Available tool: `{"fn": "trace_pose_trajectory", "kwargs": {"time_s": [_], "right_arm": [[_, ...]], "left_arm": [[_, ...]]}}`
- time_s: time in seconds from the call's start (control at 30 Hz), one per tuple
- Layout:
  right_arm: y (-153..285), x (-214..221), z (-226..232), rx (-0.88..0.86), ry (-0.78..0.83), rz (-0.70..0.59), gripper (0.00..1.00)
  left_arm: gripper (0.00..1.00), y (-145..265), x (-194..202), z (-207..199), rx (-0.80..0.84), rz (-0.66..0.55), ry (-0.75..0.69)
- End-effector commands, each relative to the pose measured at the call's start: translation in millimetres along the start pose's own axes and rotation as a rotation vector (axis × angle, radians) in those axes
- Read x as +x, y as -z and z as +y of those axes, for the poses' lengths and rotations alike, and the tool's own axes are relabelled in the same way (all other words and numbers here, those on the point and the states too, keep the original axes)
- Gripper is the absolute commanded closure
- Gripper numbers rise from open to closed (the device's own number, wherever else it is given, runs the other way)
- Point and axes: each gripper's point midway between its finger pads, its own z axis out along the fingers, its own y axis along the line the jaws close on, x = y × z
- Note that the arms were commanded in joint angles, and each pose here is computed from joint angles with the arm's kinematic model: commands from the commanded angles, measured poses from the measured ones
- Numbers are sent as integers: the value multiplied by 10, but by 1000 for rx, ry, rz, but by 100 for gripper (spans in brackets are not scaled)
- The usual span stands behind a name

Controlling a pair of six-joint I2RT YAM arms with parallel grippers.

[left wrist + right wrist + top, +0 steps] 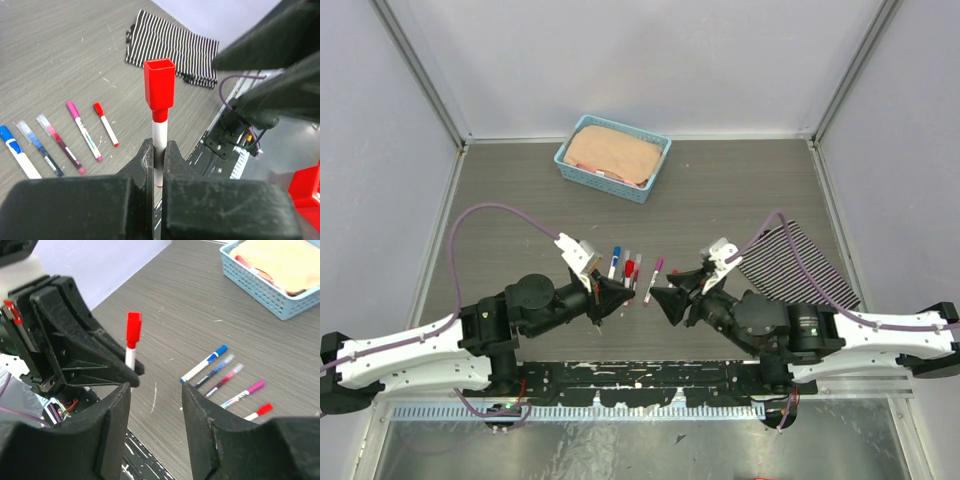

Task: Insert the pens into the pen caps
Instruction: Press the pen cap onto the pen, then place the pen at the center of the board.

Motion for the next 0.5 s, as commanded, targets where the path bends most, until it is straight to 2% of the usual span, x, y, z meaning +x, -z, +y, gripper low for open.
{"fn": "trace_pose_trajectory", "kwargs": {"time_s": [0.0,0.1,0.2,0.3,0.47], "right_arm": [[183,-90,-292,88,-7,-9,47],[217,-23,-452,169,5,15,35],[172,41,-525,247,49,53,28],[80,57,-576,290,72,83,24],[-77,33,-995,346,-26,102,22]], "left_arm": [[100,12,-27,-55,47,-41,2],[100,19,37,-46,58,-27,-32],[100,5,98,-31,56,-1,-59],[100,-24,150,-39,62,21,-72],[100,-60,187,-127,115,26,-89]]}}
